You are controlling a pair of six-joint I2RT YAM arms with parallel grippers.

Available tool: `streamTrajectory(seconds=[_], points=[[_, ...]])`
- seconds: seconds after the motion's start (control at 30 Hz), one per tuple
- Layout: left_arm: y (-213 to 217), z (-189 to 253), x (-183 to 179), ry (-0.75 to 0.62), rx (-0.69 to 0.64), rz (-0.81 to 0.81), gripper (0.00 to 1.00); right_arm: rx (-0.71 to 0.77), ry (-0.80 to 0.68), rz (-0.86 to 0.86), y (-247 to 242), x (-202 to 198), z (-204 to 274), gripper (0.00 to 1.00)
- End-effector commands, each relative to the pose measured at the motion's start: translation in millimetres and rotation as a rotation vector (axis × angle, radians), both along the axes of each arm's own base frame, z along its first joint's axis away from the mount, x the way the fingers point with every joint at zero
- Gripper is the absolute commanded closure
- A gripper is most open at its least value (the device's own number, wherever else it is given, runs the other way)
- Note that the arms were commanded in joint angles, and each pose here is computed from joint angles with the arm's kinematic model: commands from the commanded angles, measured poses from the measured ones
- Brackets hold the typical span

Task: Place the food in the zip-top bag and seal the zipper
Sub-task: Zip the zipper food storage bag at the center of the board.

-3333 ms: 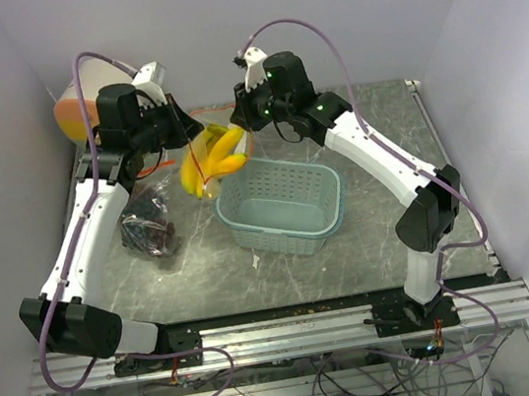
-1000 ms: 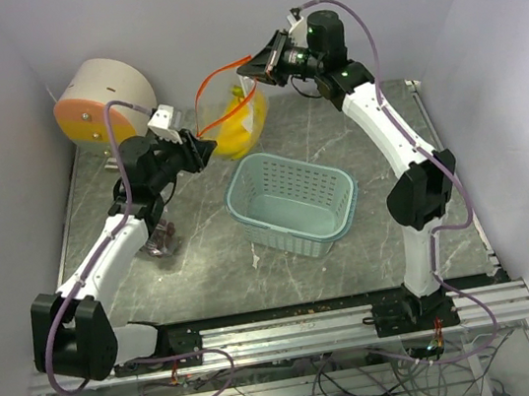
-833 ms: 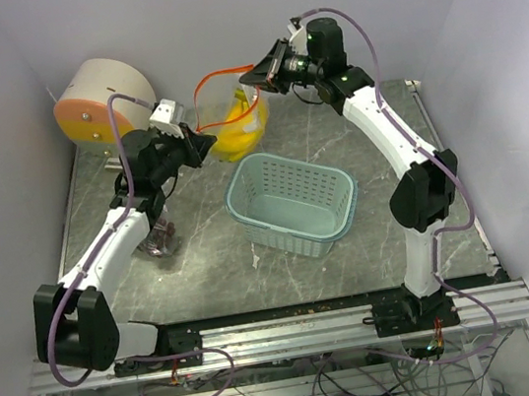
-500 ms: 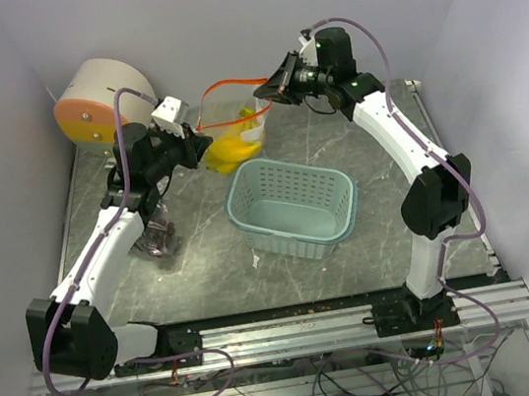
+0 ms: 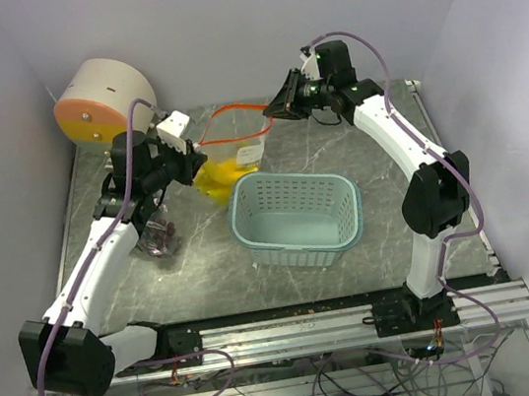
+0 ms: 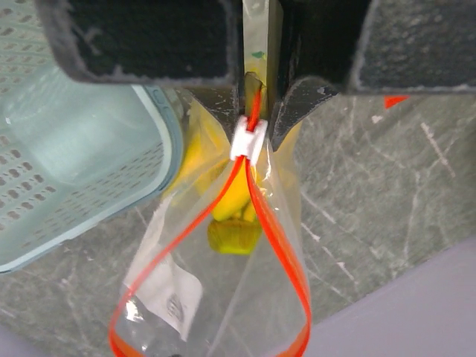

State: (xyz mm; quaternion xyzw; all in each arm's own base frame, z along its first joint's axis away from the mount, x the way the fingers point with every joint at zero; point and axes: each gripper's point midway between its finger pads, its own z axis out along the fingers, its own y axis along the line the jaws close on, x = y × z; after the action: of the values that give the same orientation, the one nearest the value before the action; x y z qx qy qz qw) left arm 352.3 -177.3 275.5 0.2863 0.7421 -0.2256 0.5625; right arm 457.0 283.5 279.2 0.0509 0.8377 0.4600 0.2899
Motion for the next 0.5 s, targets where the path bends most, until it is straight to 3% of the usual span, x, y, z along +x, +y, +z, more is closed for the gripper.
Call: streamTrajectory(seconds=[0.0, 0.13, 0.27, 0.47], points=[[20, 6, 20, -0.083, 0.052, 0.121, 0.93, -0.058, -0.043, 0.082, -2, -5, -11, 0.82], [23, -8, 31, -0.119, 0.105, 0.119, 0.93, -0.120, -0.137, 0.143, -5, -10, -7, 0.62], [14, -18, 29, -0.070, 0.130, 0.044, 0.93, -0.197, -0.389, 0.220, -7, -14, 31, 0.46], [9, -10, 19, -0.083, 0.144, -0.036, 0.93, -0.270, -0.709, 0.439, 31, -48, 60, 0.43]])
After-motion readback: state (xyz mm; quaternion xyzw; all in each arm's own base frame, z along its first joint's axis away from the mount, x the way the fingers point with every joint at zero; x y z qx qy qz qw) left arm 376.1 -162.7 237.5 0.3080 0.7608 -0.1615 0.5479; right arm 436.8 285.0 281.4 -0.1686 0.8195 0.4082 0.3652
